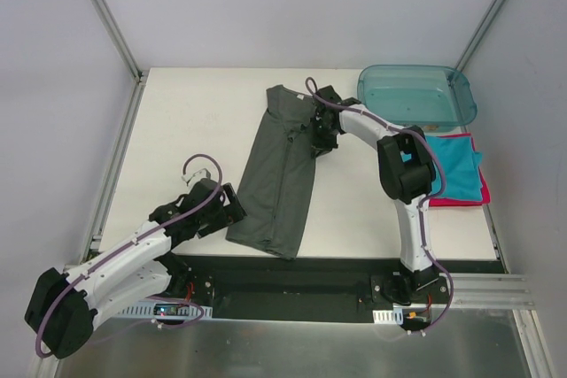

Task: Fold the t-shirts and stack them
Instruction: Rotate the tshirt 90 degrees, then grab the bottom of the folded rectangular tshirt with both arms

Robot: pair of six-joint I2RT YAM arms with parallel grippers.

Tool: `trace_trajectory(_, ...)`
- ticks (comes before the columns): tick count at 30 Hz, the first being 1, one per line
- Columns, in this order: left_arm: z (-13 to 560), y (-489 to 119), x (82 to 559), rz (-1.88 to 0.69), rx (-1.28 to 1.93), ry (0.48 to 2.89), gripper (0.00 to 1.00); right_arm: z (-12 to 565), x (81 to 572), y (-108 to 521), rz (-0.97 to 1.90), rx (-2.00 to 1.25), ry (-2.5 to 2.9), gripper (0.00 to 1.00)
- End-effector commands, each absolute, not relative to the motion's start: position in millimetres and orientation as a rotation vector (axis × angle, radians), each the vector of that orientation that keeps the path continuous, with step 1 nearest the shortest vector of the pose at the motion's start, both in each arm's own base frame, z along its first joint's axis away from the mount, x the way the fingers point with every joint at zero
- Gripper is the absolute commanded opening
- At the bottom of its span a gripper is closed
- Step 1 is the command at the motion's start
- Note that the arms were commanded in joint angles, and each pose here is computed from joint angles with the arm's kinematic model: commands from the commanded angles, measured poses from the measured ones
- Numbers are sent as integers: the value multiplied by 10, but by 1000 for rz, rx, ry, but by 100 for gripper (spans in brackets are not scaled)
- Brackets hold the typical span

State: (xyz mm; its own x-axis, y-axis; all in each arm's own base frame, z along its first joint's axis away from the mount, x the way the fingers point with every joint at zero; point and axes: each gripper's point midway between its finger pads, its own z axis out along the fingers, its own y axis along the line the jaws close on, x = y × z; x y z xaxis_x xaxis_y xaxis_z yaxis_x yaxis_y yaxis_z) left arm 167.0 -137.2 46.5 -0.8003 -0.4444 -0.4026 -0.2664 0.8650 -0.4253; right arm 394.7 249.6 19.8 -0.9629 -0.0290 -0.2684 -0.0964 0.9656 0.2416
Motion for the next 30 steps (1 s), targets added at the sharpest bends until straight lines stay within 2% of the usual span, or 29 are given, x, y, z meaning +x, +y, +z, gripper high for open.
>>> trace_trajectory(1, 427, -1355, 1631, -462, -511, 2576, 99, -7, 4032, 2078, 186, -87, 2943, 14)
trace_trajectory(6, 376, -1467, 1586, -516, -494, 2626, 99, 7, 4230, 1996, 209, -102, 2924, 16)
trace_trajectory(8, 364, -1554, 1582, -569, -478, 2639, 98, 52, 4326, 1940, 210, -97, 2904, 23)
trace_trajectory(11, 359, -1738, 1549, -696, -432, 2665, 93, 194, 4423, 1902, 198, -116, 2868, 25)
trace_trajectory(16, 397, -1908, 1533, -810, -352, 2680, 85, 697, 4387, 1871, 209, -159, 2797, 44)
trace_trajectory(21, 275, -1867, 1470, -783, -347, 2714, 74, 1094, 3925, 1833, 252, -206, 2699, 72)
trace_trajectory(27, 134, -1805, 1430, -731, -337, 2743, 62, 1024, 2983, 1957, 356, -302, 2622, 80)
trace_trajectory(28, 109, -1794, 1432, -716, -340, 2749, 59, 1032, 2821, 2046, 383, -345, 2604, 80)
trace_trajectory(30, 69, -1792, 1425, -702, -335, 2765, 45, 961, 2584, 2137, 419, -363, 2590, 80)
